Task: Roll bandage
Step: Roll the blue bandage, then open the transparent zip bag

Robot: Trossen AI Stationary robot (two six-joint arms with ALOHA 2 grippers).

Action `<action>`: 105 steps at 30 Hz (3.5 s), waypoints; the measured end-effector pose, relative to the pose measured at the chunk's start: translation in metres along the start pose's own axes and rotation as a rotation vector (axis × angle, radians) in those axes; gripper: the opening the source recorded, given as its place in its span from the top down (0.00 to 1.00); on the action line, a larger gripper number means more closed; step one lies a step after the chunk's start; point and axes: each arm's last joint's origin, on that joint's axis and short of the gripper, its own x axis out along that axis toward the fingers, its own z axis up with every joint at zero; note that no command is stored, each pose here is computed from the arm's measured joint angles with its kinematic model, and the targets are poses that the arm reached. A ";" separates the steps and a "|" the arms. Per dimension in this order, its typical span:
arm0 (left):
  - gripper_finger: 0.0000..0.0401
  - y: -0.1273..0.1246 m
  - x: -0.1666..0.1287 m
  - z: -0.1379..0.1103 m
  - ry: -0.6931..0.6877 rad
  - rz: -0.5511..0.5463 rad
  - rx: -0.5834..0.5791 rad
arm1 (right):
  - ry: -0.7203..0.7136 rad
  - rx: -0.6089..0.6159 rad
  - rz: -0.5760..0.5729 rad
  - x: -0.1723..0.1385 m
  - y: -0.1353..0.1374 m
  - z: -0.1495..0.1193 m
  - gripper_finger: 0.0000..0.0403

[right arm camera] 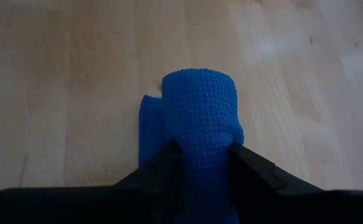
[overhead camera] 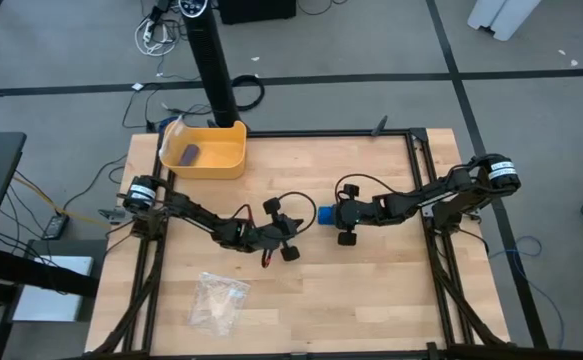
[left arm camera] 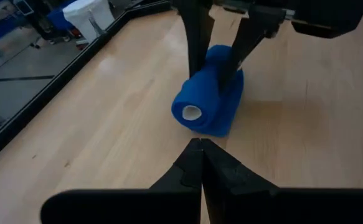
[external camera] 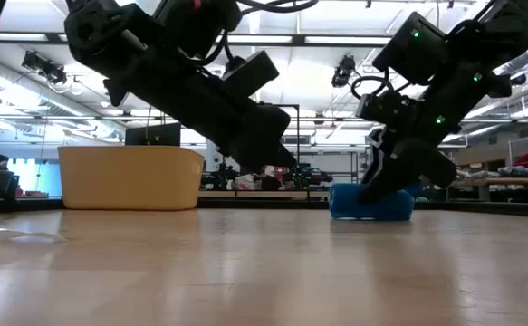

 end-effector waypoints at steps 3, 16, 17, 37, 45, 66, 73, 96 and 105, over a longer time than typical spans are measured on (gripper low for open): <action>0.98 0.000 0.000 0.001 -0.005 -0.005 -0.004 | -0.001 0.024 0.013 0.000 -0.001 0.000 0.65; 0.98 0.000 0.000 0.000 -0.003 -0.009 -0.003 | -0.060 0.066 0.071 -0.002 0.006 0.006 0.48; 0.98 0.000 0.000 0.000 -0.002 -0.008 -0.003 | -0.073 0.063 0.091 -0.003 0.008 0.007 0.47; 0.99 -0.001 -0.001 0.000 -0.002 0.001 -0.002 | -0.097 0.084 -0.100 -0.009 0.016 0.011 0.58; 0.99 -0.005 -0.005 0.003 -0.022 -0.009 0.043 | -0.130 0.097 -0.076 -0.009 0.021 0.000 0.82; 1.00 0.001 -0.188 0.048 0.391 -0.695 -0.333 | -0.403 0.147 0.061 -0.057 0.052 0.062 0.54; 1.00 0.010 -0.237 0.001 0.731 -0.257 -0.536 | -0.412 0.183 0.123 -0.066 0.067 0.060 0.54; 0.65 0.005 -0.259 -0.105 0.883 -0.192 -0.800 | -0.463 0.249 0.248 -0.085 0.092 0.058 0.54; 0.64 0.005 -0.256 -0.110 0.837 -0.214 -0.850 | -0.464 0.248 0.252 -0.085 0.093 0.058 0.54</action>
